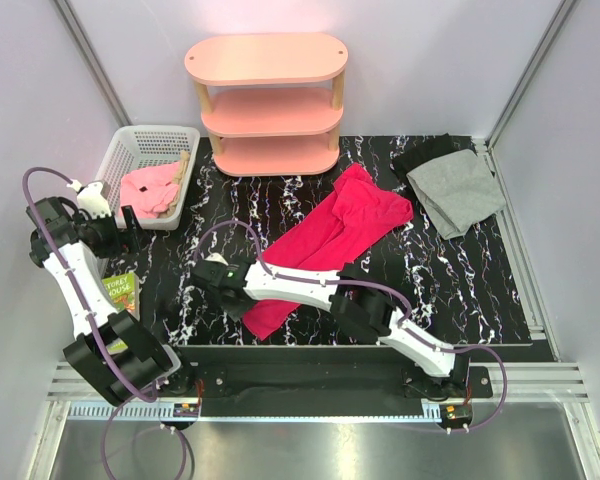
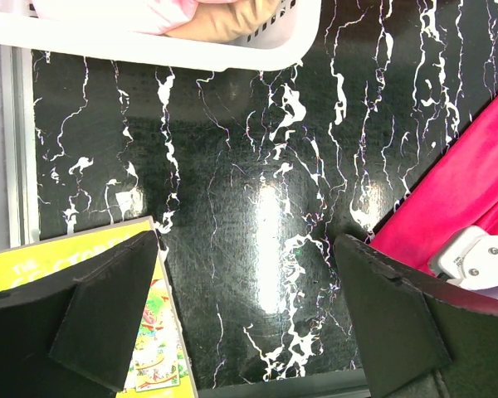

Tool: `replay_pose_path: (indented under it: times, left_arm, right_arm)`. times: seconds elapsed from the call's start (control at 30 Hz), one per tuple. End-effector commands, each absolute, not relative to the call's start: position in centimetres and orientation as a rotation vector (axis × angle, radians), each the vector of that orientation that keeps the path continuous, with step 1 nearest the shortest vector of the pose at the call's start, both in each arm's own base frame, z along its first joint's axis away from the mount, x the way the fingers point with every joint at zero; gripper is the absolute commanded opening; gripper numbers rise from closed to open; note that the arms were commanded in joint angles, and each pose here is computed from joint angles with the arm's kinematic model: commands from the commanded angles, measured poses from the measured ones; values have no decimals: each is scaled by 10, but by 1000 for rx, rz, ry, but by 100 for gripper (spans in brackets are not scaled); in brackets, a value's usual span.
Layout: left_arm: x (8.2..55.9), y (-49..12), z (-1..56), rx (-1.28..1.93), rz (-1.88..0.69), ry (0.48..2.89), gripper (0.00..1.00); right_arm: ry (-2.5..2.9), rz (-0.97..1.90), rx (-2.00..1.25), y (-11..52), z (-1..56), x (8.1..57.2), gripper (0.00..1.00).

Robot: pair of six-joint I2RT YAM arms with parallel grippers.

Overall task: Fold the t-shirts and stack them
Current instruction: Fold the tshirt

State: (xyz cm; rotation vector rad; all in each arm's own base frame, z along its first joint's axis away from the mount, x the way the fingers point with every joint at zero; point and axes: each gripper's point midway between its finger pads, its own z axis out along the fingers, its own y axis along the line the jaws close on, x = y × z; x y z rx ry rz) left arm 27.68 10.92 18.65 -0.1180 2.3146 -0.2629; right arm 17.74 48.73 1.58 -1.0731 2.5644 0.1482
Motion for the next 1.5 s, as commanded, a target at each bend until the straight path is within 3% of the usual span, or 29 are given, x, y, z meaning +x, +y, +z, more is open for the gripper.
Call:
replay_pose_path:
  times: [0.0,0.1,0.13,0.2,0.23,0.67,1.0,1.47]
  left_arm:
    - [281,109,196,-74,-263,2275,93]
    - [281,109,198,-68,-264,2270,93]
    - [281,108,197,-68,-264,2270,93]
    - [281,108,197,-69,-267,2270,93]
    - [281,108,197,-66,-265,2270,93]
    - [285,108,199,-72,-286,2266,93]
    - [288,105,200,-74,-320,2259,92]
    - [293,100,213,-63,-341,2238,91]
  right_arm:
    - [2664,90,-1127,468,-28,160,39]
    - [2685,92,-1133,464,-31,155,26]
    - [2687,94,-1132,463,-30,154,14]
    - [2691,107,-1129,463,-27,153,1]
    - [2687,114,-1132,464,-25,152,0]
    - [2656,479,-1123,479,79,121,0]
    - [2558,682,-969,460,170,140,0]
    - [2710,665,-641,366,117,210,0]
